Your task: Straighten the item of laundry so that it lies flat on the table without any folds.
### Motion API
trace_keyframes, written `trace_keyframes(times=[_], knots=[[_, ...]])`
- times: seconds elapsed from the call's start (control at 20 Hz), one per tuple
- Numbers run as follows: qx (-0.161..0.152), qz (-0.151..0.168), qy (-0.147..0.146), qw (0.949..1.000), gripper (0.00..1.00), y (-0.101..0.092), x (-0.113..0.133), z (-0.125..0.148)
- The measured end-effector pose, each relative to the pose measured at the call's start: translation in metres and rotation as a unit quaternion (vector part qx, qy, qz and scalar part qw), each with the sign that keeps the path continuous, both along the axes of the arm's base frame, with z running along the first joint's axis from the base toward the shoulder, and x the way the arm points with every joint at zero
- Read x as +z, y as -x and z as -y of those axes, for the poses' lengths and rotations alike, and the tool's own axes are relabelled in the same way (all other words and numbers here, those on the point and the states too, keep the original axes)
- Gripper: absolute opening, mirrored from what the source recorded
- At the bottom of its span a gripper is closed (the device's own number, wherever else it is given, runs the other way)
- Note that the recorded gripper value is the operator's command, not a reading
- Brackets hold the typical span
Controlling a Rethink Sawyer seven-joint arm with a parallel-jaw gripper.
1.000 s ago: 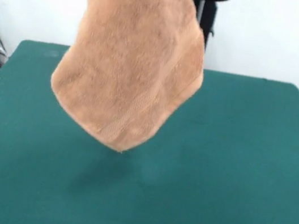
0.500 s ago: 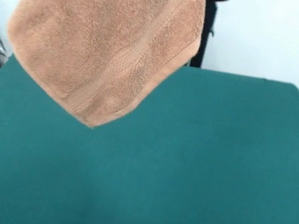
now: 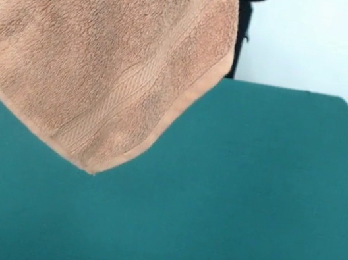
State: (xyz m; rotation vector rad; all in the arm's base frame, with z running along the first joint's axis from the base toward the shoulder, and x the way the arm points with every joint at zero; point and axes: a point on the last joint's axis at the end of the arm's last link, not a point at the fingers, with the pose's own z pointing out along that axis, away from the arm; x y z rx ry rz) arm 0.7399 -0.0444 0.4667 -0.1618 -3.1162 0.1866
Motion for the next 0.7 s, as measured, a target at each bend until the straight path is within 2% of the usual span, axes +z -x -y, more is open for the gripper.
trace_keyframes(times=[0.25,0.45,0.7], knots=[[0.004,-0.005,-0.002,1.0000,0.00,-0.015,-0.018,-0.002],[0.006,-0.018,-0.006,0.9998,0.00,-0.019,-0.037,-0.005],[0.009,-0.017,-0.008,0.9998,0.00,-0.021,-0.050,-0.008]])
